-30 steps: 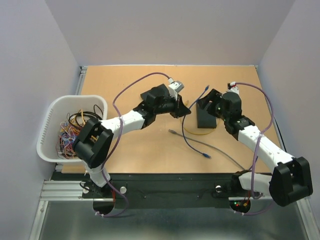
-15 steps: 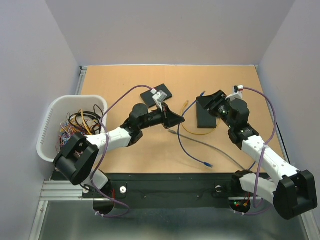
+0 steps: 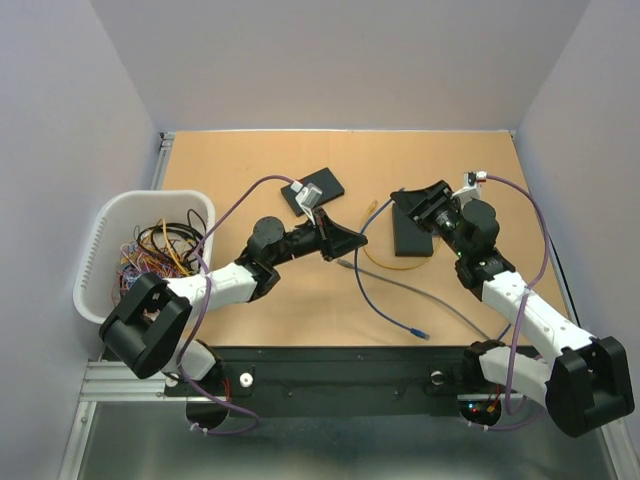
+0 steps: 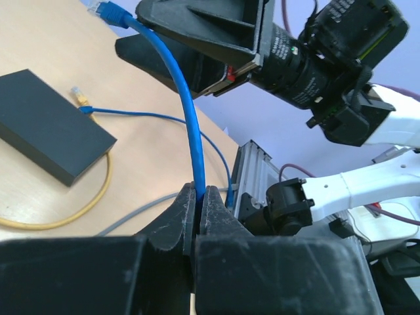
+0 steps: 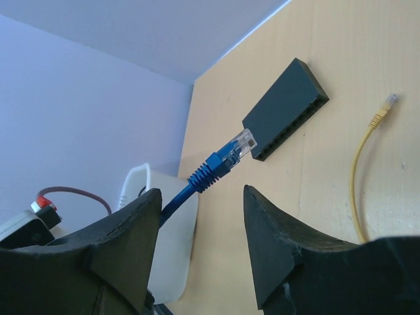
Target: Insert the plug into the switch port
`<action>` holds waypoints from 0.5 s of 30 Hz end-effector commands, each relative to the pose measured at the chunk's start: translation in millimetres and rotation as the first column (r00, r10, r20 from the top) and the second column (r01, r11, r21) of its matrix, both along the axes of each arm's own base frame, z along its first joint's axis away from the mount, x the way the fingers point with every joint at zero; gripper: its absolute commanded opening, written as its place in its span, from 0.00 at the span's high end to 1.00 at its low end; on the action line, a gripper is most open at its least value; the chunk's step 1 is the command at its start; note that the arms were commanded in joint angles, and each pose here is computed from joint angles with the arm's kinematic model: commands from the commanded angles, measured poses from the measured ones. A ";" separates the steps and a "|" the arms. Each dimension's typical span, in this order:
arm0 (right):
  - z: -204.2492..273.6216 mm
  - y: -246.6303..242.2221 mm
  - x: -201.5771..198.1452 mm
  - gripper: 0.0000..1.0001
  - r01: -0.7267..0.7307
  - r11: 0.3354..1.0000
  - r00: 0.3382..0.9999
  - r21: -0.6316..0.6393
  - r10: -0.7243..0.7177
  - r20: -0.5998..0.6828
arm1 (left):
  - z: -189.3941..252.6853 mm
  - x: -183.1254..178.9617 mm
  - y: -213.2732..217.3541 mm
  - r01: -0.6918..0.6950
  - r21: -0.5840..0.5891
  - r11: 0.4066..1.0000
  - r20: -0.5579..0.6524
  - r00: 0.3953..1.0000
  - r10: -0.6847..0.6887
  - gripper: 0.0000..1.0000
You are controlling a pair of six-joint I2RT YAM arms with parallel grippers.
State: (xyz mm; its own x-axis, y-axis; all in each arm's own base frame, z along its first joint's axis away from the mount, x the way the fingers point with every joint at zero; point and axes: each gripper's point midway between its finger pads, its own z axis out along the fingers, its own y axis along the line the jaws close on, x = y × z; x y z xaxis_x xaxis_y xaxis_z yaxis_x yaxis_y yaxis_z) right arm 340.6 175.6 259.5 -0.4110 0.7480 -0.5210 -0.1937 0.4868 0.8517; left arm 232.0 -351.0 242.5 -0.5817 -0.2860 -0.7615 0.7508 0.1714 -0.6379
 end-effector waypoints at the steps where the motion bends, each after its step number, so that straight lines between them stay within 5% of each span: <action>1: 24.0 4.7 1.0 0.41 -0.032 0.997 0.997 0.065 0.027 0.076 | 40.1 -16.3 4.0 0.053 -0.124 0.991 0.100 0.994 -0.041 1.00; 15: 48.8 7.6 9.2 0.46 -0.037 0.990 0.992 0.137 0.020 0.126 | 47.4 -33.0 5.9 0.133 -0.212 0.968 0.093 0.989 -0.116 1.00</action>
State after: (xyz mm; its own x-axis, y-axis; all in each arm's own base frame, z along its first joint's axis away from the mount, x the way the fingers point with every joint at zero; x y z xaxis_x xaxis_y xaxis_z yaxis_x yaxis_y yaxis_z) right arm 344.7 183.3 276.5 -0.4114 0.7803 -0.4710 -0.2405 0.4055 0.8819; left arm 214.5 -349.1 260.5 -0.6154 -0.3314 -0.7151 0.7486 0.0380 -0.6619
